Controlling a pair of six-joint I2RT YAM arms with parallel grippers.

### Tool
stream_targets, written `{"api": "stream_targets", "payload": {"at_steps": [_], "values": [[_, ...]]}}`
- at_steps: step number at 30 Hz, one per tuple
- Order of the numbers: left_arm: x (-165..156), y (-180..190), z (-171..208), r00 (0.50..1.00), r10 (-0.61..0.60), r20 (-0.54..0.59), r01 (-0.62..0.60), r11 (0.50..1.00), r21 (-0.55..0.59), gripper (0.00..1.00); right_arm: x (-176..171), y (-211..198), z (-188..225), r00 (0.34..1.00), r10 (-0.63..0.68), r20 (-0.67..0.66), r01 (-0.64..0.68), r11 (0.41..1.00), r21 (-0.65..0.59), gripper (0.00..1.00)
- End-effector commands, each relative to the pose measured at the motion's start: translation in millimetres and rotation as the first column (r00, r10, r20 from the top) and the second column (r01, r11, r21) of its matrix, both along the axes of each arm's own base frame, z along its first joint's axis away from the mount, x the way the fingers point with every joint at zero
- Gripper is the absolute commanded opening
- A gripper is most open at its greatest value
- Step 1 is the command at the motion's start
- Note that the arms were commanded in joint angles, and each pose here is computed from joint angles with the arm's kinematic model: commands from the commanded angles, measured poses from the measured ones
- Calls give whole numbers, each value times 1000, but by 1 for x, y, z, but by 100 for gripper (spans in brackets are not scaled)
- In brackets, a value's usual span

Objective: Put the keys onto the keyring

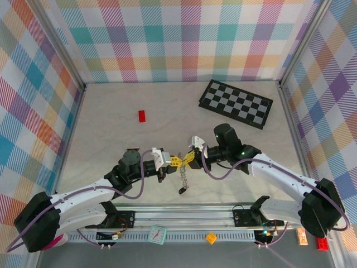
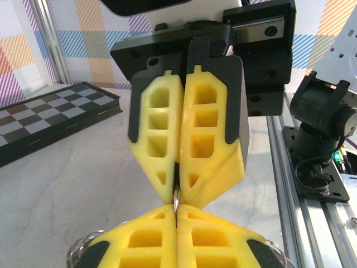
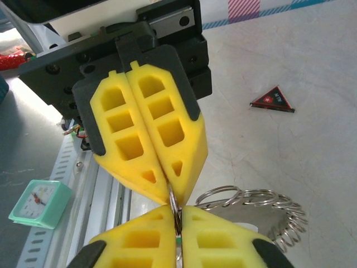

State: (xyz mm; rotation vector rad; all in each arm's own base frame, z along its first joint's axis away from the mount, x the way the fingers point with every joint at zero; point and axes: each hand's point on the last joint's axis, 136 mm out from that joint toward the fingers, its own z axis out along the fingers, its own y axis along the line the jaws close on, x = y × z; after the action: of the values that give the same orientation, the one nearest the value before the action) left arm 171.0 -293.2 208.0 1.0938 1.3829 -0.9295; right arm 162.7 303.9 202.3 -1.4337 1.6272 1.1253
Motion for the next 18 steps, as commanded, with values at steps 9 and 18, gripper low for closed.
{"api": "stream_targets", "payload": {"at_steps": [9,18], "values": [[4,9,3,998,63,31,-64,997,37,31,-3,-6,9,997,43,58,-38,996,-79,0],[-1,6,-9,1000,-8,1,7,977,214,32,-2,-10,2,987,86,138,-46,962,-271,0]]}}
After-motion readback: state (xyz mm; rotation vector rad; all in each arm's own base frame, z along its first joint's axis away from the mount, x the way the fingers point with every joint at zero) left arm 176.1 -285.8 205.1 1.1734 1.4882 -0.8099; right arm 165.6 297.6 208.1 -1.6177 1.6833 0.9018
